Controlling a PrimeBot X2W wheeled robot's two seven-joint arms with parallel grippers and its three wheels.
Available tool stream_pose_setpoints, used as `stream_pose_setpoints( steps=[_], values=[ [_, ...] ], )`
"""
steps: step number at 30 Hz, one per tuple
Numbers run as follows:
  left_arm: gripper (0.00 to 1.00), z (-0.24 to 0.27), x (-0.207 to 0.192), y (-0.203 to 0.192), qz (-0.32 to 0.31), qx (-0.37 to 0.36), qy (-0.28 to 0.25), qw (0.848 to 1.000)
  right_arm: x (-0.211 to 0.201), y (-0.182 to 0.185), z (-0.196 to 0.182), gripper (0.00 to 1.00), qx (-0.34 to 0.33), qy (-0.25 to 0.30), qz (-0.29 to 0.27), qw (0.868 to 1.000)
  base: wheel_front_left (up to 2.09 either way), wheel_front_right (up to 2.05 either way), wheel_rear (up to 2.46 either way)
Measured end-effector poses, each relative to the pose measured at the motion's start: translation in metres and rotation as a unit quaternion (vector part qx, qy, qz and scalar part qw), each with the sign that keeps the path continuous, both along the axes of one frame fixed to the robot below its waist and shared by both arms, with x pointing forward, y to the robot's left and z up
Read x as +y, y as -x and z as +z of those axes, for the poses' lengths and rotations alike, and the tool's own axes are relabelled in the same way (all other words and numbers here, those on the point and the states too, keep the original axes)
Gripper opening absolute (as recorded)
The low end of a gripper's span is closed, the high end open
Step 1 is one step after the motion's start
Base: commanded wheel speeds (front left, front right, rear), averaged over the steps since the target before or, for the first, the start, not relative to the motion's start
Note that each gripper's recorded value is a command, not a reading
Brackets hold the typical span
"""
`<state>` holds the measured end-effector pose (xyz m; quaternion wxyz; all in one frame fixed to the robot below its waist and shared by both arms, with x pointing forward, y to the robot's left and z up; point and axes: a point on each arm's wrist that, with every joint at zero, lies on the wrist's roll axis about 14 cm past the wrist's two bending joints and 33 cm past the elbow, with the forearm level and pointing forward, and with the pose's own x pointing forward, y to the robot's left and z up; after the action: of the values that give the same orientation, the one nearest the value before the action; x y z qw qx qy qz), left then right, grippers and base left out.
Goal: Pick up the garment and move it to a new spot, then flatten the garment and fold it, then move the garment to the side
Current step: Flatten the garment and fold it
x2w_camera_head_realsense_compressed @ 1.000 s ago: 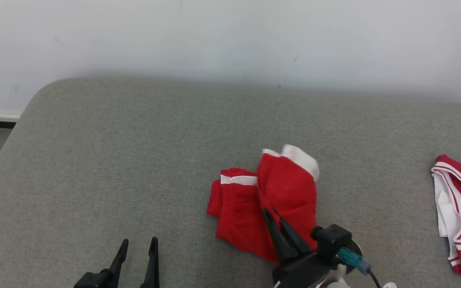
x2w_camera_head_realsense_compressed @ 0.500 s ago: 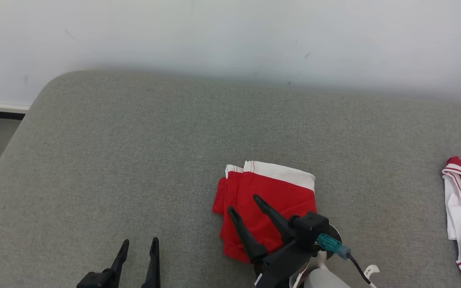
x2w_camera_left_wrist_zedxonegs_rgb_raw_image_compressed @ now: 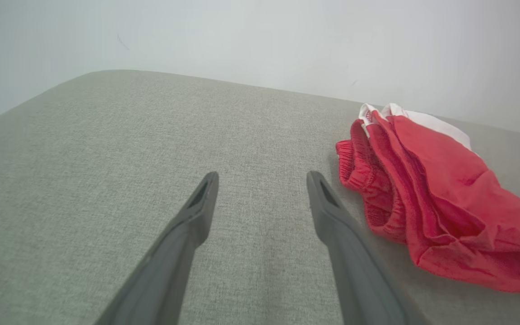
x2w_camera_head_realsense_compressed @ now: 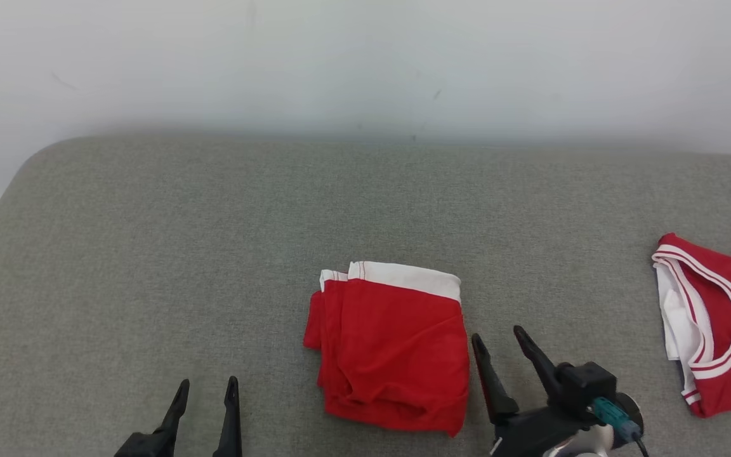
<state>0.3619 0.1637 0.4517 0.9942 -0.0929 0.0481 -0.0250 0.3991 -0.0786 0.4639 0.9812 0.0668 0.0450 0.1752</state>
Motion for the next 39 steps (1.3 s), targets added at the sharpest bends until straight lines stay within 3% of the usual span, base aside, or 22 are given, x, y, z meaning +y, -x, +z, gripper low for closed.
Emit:
stream_pose_setpoints(
  steps=[5, 13, 39],
  values=[
    [1.0, -0.001, -0.007, -0.003, -0.011, 0.001, -0.002, 1.0, -0.059, 0.012, -0.009, 1.0, 0.01, 0.005, -0.089, 0.996, 0.0, 0.0, 0.0],
    [1.0, -0.001, -0.014, -0.003, -0.026, -0.001, -0.016, 1.0, -0.1, 0.031, -0.008, 1.0, 0.006, 0.009, -0.149, 0.989, 0.0, 0.0, 0.0],
    [1.0, 0.004, -0.006, 0.019, -0.02, -0.011, -0.034, 0.999, -0.105, 0.065, 0.005, 1.0, -0.018, -0.007, -0.163, 0.987, 0.0, 0.0, 0.0]
  ],
)
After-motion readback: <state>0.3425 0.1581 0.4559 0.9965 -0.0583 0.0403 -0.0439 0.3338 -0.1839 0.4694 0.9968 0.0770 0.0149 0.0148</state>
